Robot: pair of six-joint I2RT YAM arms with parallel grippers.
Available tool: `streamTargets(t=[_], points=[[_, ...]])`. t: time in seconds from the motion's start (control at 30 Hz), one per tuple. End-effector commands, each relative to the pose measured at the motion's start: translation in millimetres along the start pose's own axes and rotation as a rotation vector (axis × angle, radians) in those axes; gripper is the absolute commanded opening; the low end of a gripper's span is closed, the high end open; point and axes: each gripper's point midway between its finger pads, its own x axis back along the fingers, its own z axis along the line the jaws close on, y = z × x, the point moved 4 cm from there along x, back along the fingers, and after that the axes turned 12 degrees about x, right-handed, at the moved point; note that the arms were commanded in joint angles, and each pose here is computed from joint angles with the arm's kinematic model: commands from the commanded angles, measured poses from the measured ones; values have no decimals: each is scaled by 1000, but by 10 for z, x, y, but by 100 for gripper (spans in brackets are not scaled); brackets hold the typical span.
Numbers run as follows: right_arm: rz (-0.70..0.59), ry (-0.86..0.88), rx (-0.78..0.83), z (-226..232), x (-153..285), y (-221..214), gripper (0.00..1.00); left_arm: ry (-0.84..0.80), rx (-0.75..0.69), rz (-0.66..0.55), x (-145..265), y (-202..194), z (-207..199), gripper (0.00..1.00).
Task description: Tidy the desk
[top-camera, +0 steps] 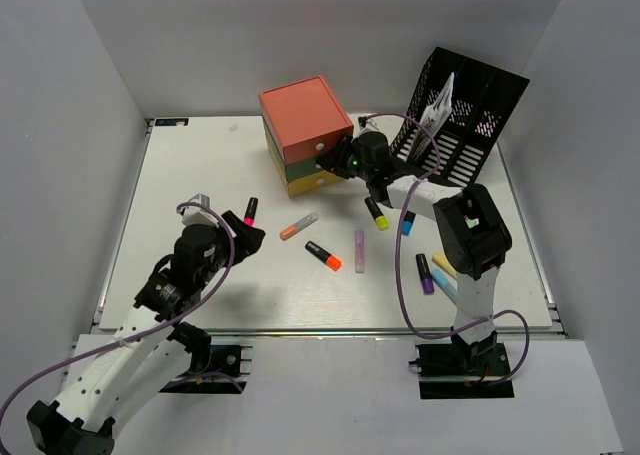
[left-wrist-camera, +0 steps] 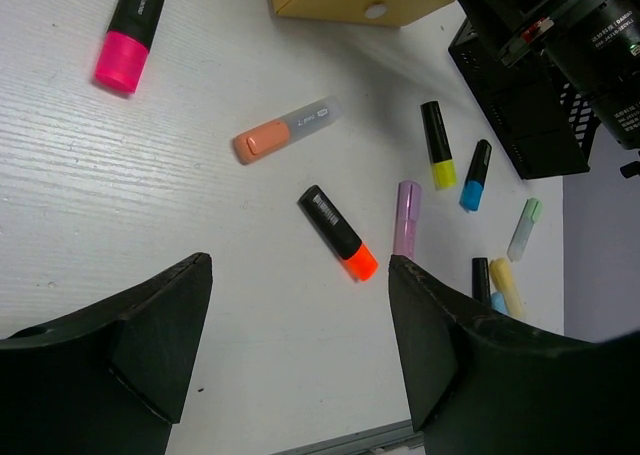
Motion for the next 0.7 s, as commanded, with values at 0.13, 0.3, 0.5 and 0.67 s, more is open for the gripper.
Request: streamTargets(t=[0.13, 0.3, 0.5, 0.67], points=[[-80, 26, -16, 113, -120, 226, 44, -13, 11, -3, -24, 5, -41, 80], [-65, 24, -31, 109, -141, 150, 41, -13, 12, -3, -10, 7, -40, 80], [-76, 18, -19, 96, -148, 164, 25, -14, 16, 5, -33, -22, -21, 80], [-94, 32, 3, 98, -27, 170, 12, -6, -7, 17, -130, -68, -9, 80]])
